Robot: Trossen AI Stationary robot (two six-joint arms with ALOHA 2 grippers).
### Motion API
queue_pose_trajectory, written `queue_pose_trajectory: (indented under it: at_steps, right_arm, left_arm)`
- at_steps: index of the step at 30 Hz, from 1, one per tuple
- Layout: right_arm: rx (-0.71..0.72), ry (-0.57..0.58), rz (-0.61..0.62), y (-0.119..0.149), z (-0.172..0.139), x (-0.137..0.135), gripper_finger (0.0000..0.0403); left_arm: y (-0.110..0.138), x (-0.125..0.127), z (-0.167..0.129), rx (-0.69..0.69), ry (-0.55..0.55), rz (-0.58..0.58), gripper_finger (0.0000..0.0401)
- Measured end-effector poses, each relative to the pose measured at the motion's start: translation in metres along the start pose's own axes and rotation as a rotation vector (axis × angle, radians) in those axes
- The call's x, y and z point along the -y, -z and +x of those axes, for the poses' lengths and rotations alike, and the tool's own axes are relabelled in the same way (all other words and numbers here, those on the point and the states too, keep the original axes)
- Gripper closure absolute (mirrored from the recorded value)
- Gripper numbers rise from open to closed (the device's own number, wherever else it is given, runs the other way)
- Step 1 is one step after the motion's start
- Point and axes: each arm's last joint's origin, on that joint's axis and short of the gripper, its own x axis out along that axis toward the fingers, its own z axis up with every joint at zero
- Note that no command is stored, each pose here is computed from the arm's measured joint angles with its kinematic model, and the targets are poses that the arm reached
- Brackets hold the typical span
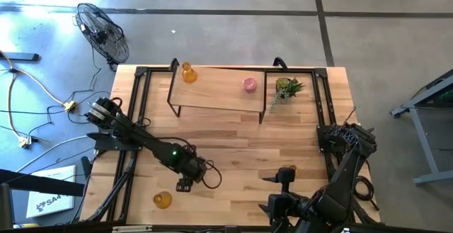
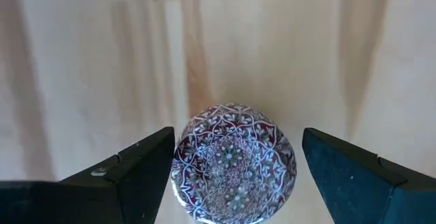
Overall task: Pick & Place candle stick holders
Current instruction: Put the red scented candle on the shelf
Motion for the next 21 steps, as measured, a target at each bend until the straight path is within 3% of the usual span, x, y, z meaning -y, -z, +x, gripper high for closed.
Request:
queue_pose_trajectory:
  at_steps: [3,21]
  right_arm:
    - [0.0,0.0,0.0,0.0,-0.0001,-0.0001,0.0012]
    - [0.002,-0.002,0.002,-0.0001,-0.0001,-0.0003,0.0013]
  left_arm:
    - [0.0014,0.0009,-0.0001,-0.028,0.035,-0.025,0.0086]
    - [0.0031,-0.0016,0.0005,-0.025,-0.023,-0.104,0.0086]
